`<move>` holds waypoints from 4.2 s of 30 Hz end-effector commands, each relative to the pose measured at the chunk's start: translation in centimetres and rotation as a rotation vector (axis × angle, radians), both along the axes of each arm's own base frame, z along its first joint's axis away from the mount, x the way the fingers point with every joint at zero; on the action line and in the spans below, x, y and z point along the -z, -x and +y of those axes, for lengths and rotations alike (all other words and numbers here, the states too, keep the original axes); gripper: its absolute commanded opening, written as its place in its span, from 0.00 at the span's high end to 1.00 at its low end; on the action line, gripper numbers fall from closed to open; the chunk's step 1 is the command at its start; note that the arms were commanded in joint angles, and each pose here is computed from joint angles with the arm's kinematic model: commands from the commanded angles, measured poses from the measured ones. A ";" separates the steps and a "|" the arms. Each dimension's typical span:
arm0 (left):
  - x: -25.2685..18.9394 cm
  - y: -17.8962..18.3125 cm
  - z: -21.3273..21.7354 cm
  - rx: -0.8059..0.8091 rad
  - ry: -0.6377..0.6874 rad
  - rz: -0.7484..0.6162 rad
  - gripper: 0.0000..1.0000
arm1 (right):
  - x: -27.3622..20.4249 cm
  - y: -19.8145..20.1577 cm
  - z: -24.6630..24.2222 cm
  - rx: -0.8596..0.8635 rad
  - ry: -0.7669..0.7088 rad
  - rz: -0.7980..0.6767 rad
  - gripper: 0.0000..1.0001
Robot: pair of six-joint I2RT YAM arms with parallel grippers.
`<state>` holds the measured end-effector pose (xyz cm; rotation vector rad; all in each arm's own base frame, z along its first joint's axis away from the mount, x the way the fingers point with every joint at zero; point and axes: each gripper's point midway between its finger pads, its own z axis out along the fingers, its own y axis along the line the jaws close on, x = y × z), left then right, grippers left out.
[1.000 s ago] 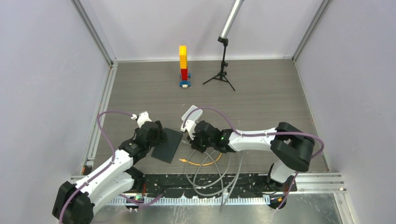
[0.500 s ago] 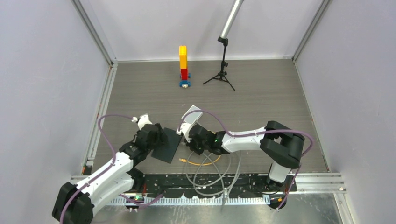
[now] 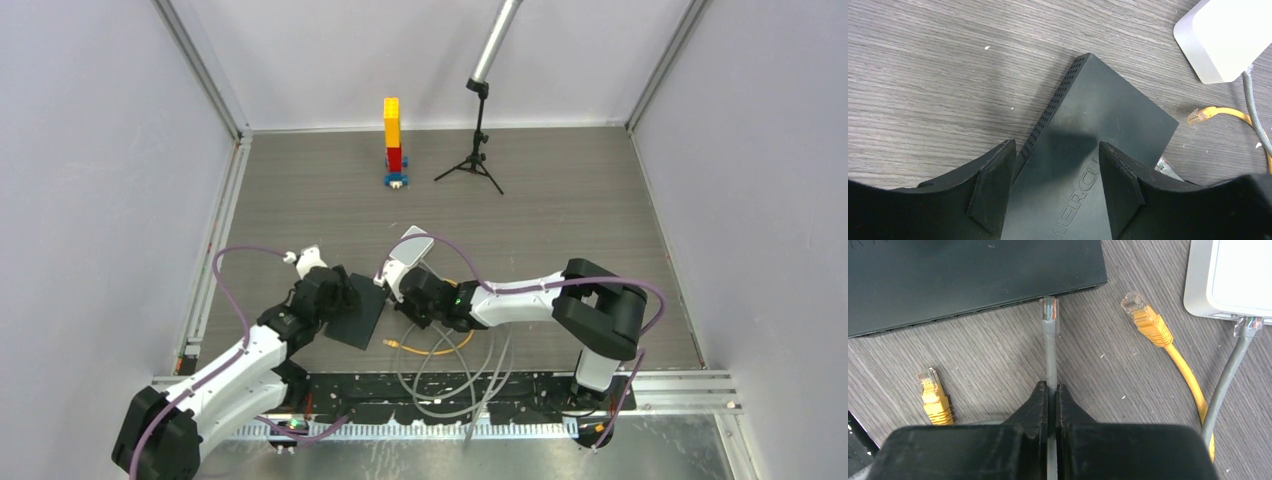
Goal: Insert the plug into the switch port
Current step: Insert the connector into the switch port.
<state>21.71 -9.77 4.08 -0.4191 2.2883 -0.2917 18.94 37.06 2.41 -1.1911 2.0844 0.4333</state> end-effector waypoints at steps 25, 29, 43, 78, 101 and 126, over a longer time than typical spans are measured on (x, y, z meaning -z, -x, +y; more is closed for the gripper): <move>-0.9 -1.3 -1.3 0.032 0.044 -0.049 0.36 | -3.0 -0.1 3.0 -0.056 -0.097 -0.108 1.00; -0.9 -1.4 -1.3 0.032 0.044 -0.048 0.36 | -3.2 0.1 3.2 -0.071 -0.105 -0.110 0.99; -0.9 -1.5 -1.4 0.032 0.047 -0.054 0.36 | -3.3 2.1 4.0 -0.165 -0.122 -0.084 1.00; -1.5 -2.0 -1.7 0.047 0.036 -0.064 0.32 | -1.4 -1.2 1.9 0.000 -0.015 -0.208 0.99; -1.9 -2.6 -6.4 0.279 0.154 -0.121 0.37 | -1.5 -0.9 4.7 -0.094 -0.107 -0.233 0.99; -1.4 -2.0 -9.0 0.455 0.172 -0.054 0.33 | 0.3 -2.2 2.7 -0.098 -0.065 -0.310 0.99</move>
